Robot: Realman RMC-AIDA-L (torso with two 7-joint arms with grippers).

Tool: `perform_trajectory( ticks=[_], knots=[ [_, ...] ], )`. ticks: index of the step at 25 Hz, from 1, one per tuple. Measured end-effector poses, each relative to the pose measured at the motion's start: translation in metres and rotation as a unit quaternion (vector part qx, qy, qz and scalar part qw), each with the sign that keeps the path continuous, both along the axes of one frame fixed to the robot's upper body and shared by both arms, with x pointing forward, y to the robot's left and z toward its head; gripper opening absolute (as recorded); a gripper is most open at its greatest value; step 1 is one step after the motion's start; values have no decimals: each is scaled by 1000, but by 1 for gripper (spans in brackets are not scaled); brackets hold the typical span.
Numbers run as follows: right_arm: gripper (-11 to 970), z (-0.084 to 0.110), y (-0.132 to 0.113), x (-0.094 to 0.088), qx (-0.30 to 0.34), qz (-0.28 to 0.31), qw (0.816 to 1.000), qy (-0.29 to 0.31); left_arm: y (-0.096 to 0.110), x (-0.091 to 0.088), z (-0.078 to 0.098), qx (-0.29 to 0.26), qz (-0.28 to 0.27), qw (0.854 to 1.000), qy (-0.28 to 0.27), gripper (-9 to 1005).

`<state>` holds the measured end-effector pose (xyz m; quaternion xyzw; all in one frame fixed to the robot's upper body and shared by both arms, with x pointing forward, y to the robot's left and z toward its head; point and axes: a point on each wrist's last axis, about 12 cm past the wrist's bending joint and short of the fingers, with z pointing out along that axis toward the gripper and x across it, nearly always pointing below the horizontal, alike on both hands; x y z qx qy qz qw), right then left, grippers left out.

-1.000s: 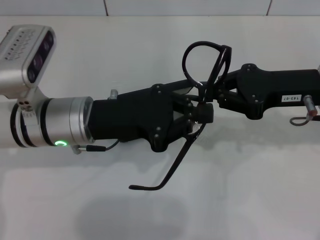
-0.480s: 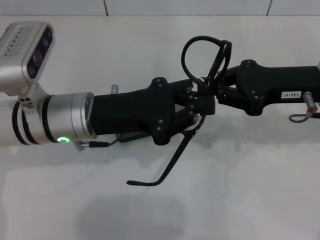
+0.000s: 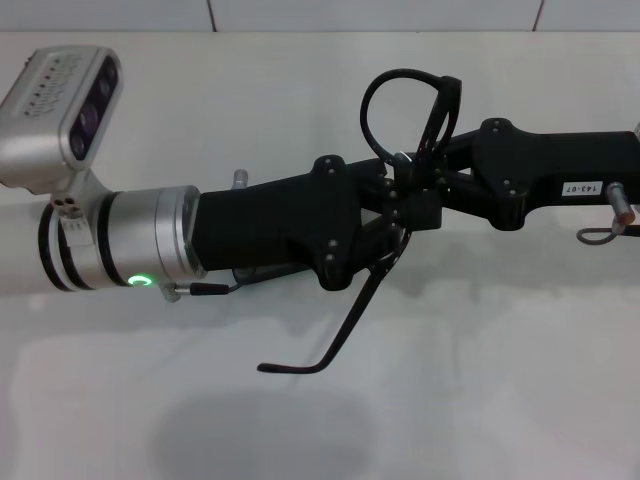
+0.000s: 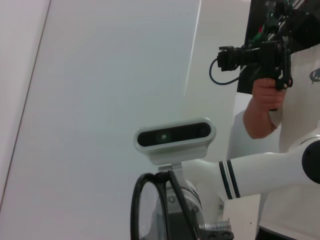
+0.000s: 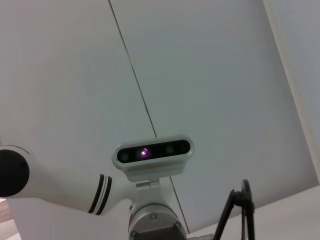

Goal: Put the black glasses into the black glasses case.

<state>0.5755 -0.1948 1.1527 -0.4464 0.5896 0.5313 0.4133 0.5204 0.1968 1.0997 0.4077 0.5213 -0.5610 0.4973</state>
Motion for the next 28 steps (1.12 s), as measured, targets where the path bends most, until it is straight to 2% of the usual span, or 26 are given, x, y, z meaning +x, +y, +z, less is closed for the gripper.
perform_trajectory(
  ticks=[14, 17, 22, 28],
  knots=[
    [71, -2, -2, -1, 0, -6, 1000, 2, 2, 3, 5, -10, 4, 1000, -10, 4],
    [72, -4, -5, -1, 0, -14, 1000, 4, 9, 6, 13, -19, 11, 999, -25, 4],
    [73, -6, -10, 4, -12, -36, 999, 0, 32, 9, 32, -17, 27, 999, -40, 4],
    [74, -7, -31, 9, -36, -86, 996, -12, 56, 0, 43, 5, -20, 1000, -21, 3]
  ],
)
